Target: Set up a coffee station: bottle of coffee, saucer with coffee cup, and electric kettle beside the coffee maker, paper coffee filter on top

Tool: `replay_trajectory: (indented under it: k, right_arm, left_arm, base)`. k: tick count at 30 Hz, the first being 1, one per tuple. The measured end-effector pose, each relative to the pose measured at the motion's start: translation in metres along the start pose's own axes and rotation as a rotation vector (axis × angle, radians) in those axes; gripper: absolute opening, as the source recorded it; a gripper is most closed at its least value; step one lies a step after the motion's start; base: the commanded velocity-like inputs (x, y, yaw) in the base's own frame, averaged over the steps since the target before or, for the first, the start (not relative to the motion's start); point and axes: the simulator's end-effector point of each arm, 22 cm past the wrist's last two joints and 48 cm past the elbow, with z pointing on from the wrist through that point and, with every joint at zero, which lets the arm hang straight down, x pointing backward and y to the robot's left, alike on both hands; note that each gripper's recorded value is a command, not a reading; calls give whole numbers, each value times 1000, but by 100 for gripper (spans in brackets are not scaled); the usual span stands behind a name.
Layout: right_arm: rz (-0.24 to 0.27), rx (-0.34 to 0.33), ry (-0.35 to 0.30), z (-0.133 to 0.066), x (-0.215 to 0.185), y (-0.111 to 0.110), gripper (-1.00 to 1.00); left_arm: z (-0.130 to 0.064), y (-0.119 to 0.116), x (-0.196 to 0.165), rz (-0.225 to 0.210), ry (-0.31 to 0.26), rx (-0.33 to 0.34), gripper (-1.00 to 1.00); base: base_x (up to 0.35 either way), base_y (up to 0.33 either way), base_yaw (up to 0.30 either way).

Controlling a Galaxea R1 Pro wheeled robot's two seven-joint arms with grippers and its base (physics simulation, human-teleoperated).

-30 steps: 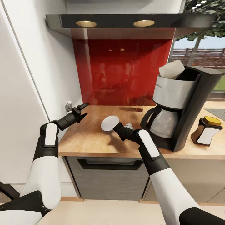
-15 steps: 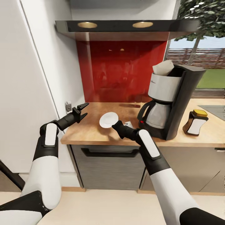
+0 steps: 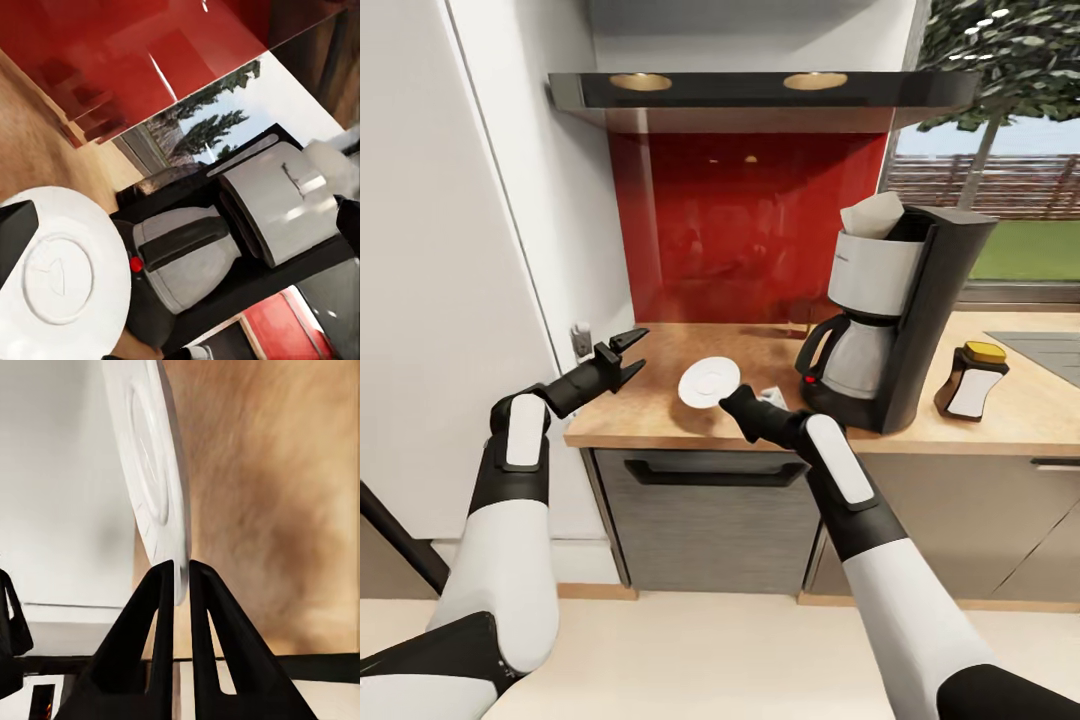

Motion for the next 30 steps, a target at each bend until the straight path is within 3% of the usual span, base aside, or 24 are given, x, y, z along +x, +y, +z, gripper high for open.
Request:
replay_trajectory:
  k: [2,6,9,11,14,15,16,17,18,21,23,24,25,26,27,28,29,30]
  right_arm:
    - [-4,-19,-5,-2,-4,2,-100]
    - [-7,-23,-11,-3,-7,0,-100]
    - [-9,-22,-12,-3,-9,-2,-100]
    - [-9,-21,-13,-4,-10,-3,-100]
    - [-10,-17,-15,-4,-11,-4,-100]
    - [-21,-3,-28,-8,-21,-13,-100]
    - [-22,-4,-33,-10,-25,-15,-100]
    - [-22,-8,-35,-11,-27,-15,-100]
    - [-23,-16,-40,-12,-30,-14,-100]
    - [-16,-23,-49,-14,-34,-15,-100]
    - [-4,-28,-60,-16,-40,-15,-100]
    - [1,-31,-66,-17,-43,-15,-100]
    - [5,-31,-69,-18,-44,-16,-100]
    - [7,-32,-71,-18,-45,-16,-100]
    - [10,-32,-74,-18,-46,-17,-100]
    - [13,-31,-76,-18,-47,-18,-100]
    - [14,-31,-77,-19,-47,-18,-100]
    - [17,-30,-77,-18,-46,-19,-100]
  left_arm:
    - [0,-33,11,24,22,129,100]
    - [-16,-49,22,66,23,194,100]
    - [-39,-50,36,89,28,226,100]
    - [-70,-54,82,94,126,327,100]
    - [-99,-52,126,81,245,392,100]
    - [-141,-47,170,48,381,459,100]
    - [-185,-12,208,-21,444,406,100]
    - [-194,-5,211,-20,455,396,100]
    - [-225,27,225,-41,471,332,100]
    - [-266,73,247,-103,463,243,100]
    - [-309,117,265,-155,415,181,100]
    - [-336,141,277,-154,383,139,100]
    - [-369,173,293,-158,360,46,100]
    - [-384,184,297,-146,355,7,100]
    - [-426,209,300,-127,349,-97,100]
    - [-459,225,304,-149,334,-185,100]
    - [-472,231,304,-156,321,-220,100]
    - [-499,242,299,-151,272,-294,100]
  base:
    - [-7,0,0]
    - [-3,0,0]
    - [0,0,0]
    - [0,0,0]
    - [0,0,0]
    - [0,0,0]
    - [0,0,0]
    - [0,0,0]
    - [0,0,0]
    - [0,0,0]
    - [0,0,0]
    - [0,0,0]
    - [0,0,0]
    - [0,0,0]
    - [0,0,0]
    - [0,0,0]
    - [0,0,0]
    - [0,0,0]
